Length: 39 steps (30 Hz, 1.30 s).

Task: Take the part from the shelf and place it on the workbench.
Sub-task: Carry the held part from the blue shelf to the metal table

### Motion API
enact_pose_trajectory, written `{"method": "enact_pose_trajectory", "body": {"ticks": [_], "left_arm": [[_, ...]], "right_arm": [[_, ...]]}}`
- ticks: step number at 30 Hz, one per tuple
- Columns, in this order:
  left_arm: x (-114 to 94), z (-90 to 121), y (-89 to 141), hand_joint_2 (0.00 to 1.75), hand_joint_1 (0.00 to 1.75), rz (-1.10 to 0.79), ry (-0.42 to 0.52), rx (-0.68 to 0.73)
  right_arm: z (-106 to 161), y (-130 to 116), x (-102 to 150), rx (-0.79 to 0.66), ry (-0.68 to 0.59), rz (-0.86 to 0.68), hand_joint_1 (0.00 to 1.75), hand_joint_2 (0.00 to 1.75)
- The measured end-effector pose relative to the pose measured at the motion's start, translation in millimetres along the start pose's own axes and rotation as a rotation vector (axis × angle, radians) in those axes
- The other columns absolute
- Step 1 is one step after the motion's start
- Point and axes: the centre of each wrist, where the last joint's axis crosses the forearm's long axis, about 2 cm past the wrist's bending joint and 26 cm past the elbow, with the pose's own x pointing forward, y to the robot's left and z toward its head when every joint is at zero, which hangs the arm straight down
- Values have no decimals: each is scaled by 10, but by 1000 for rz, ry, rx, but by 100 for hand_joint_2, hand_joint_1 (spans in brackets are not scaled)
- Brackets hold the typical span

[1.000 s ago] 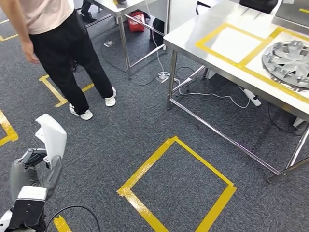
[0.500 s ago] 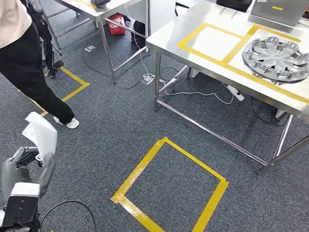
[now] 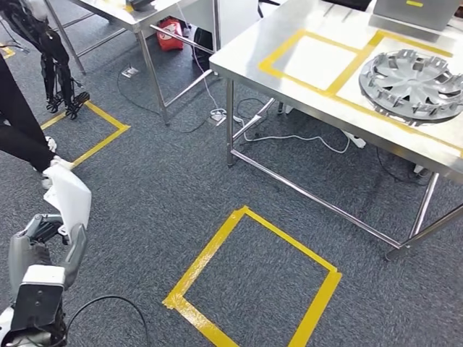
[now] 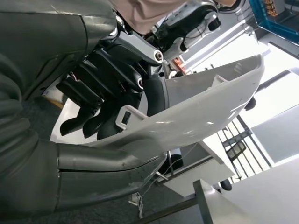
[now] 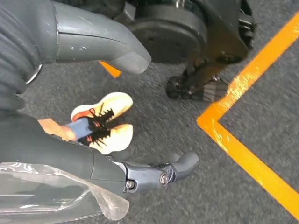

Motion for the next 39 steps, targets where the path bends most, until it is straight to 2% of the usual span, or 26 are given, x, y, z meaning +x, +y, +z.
{"method": "enact_pose_trajectory", "body": {"ticks": [39], "left_arm": [[-26, 19, -10, 175, 175, -37, 16, -15]], "right_arm": [[28, -23, -33, -45, 22, -71, 0, 175]]}}
